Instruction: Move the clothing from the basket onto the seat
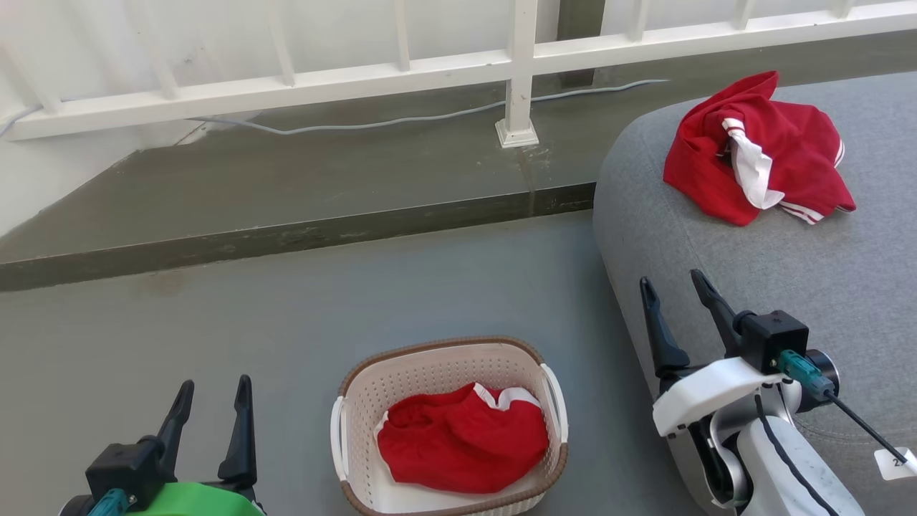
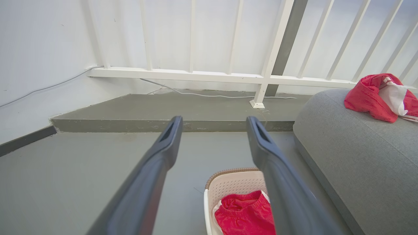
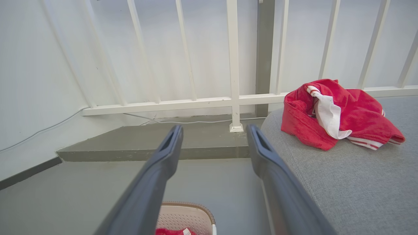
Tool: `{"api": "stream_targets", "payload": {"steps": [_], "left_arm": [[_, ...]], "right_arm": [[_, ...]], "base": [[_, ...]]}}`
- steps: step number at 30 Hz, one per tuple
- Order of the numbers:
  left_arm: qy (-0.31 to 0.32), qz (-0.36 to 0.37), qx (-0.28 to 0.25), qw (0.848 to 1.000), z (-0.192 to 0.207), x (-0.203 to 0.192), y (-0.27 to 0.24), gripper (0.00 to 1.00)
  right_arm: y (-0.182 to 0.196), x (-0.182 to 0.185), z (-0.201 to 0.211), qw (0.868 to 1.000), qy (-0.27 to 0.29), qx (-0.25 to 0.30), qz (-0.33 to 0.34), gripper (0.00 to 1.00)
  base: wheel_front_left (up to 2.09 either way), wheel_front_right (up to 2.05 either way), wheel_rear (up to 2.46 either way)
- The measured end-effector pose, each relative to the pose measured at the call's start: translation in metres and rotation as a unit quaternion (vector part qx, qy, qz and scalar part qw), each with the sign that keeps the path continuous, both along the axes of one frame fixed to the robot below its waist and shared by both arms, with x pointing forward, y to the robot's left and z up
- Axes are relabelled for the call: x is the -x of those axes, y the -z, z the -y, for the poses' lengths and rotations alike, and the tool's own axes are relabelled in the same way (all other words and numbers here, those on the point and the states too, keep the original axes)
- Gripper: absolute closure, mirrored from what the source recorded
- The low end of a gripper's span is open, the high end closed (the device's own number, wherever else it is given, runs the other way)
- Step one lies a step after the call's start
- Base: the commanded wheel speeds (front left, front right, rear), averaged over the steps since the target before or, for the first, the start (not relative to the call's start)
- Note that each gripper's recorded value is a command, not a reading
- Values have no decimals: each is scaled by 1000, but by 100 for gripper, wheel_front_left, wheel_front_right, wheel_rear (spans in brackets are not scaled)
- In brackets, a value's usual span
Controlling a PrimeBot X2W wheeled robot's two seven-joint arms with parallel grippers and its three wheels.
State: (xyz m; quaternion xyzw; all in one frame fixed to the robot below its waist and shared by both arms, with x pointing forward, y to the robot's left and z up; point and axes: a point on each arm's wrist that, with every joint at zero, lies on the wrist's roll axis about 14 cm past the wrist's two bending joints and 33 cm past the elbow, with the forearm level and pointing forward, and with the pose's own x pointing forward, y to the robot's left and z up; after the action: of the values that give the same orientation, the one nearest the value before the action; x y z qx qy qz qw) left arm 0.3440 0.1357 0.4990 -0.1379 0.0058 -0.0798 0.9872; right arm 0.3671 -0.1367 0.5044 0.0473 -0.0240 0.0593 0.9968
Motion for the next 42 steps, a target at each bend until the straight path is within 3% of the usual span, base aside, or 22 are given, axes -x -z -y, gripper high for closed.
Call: {"api": "stream_targets", "payload": {"steps": [25, 42], "left_arm": [[5, -15, 7, 1000, 6, -2, 9, 0], [72, -63, -14, 995, 40, -57, 44, 0]], "right_arm": [[8, -3, 7, 1000, 14, -5, -10, 0], [-16, -67, 51, 997, 71, 7, 35, 0]], "base": [[0, 0, 0], [0, 0, 0]]}}
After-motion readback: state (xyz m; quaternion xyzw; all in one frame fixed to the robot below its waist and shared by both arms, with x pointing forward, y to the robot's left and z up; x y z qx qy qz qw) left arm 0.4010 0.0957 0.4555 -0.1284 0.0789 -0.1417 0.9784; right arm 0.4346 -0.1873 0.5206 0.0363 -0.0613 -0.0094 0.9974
